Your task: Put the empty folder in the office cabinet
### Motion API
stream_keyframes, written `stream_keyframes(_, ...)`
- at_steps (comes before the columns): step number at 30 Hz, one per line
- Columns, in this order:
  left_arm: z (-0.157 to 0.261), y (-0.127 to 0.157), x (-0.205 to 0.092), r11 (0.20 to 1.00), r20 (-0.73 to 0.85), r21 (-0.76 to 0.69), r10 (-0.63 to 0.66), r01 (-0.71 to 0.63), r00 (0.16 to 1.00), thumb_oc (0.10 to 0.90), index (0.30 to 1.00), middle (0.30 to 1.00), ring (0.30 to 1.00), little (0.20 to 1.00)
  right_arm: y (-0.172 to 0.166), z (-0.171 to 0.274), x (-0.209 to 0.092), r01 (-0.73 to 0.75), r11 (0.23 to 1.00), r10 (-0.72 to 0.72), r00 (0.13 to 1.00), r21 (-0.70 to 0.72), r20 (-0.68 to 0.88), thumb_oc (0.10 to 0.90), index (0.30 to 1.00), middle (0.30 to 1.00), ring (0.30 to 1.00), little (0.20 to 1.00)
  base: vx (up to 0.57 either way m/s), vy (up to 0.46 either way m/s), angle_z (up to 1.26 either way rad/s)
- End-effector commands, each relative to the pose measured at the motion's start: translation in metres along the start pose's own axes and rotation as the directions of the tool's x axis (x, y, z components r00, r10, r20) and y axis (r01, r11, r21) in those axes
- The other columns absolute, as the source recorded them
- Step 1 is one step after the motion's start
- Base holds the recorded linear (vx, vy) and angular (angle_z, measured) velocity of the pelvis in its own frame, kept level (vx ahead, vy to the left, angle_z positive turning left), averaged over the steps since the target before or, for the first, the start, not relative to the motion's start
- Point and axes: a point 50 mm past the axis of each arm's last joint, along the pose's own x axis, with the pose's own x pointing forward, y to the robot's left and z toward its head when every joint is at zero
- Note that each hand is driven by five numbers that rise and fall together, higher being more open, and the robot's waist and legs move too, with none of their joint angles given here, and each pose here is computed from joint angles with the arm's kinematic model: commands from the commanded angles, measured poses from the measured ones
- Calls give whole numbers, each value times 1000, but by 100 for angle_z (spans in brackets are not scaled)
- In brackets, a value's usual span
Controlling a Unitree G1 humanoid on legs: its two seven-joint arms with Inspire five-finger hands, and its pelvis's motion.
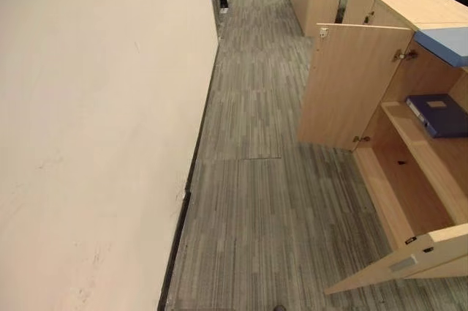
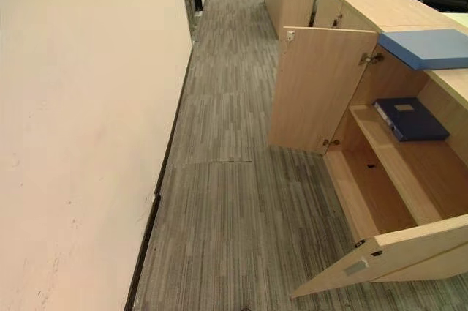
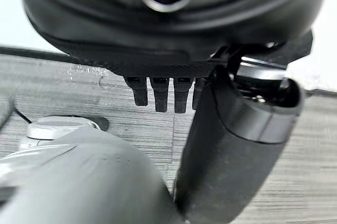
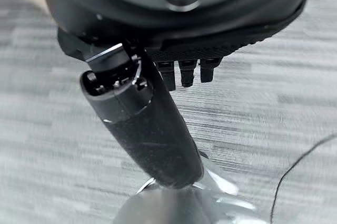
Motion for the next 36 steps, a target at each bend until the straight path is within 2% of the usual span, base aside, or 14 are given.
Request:
stream_keyframes(1, 18, 12, 2, 999, 65, 31, 9, -11, 998, 800, 900, 900, 900, 900, 28, 88, -2, -164, 985, 142, 949, 59, 281, 800, 900, 900, 900, 900, 20, -53, -35)
stream_keyframes(8, 12, 14, 1, 997, 51, -65, 40, -37, 998, 800, 900, 900, 900, 900, 44, 112, -7, -247, 966, 205, 913, 76, 353, 800, 900, 900, 900, 900, 159, 57, -28)
stream_keyframes(12, -1, 15, 0, 990, -4, -129, 55, -55, 998, 800, 900, 900, 900, 900, 42, 95, -3, -234, 968, 197, 930, 88, 310, 800, 900, 900, 900, 900, 384, 171, -38)
stream_keyframes(16, -21, 18, -4, 995, -71, -85, 49, -55, 996, 800, 900, 900, 900, 900, 33, 63, 2, -198, 971, 167, 962, 133, 215, 800, 900, 900, 900, 900, 399, 290, -57)
stream_keyframes(22, 6, 27, 1, 998, 4, -36, 56, -56, 998, 800, 900, 900, 900, 900, 15, 24, 4, -101, 984, 95, 994, 146, 47, 800, 900, 900, 900, 900, 294, 311, -31)
stream_keyframes(25, 31, 36, 3, 997, 73, 5, 75, -76, 994, 800, 900, 900, 900, 900, 13, 35, 4, -87, 976, 69, 993, 202, 94, 800, 900, 900, 900, 900, 352, 421, -44)
stream_keyframes(27, 31, 37, 3, 997, 72, 5, 78, -79, 994, 800, 900, 900, 900, 900, 14, 40, 4, -88, 972, 66, 992, 220, 108, 800, 900, 900, 900, 900, 247, 347, -50)
stream_keyframes(32, 8, 31, 1, 996, -2, 80, 41, -40, 999, 800, 900, 900, 900, 900, 12, 36, 4, -72, 953, 45, 994, 294, 100, 800, 900, 900, 900, 900, 237, 227, 58)
stream_keyframes(36, -4, 37, -1, 992, -45, 112, 58, -52, 997, 800, 900, 900, 900, 900, 9, 36, 4, -57, 952, 28, 995, 301, 101, 800, 900, 900, 900, 900, 166, 106, 15)
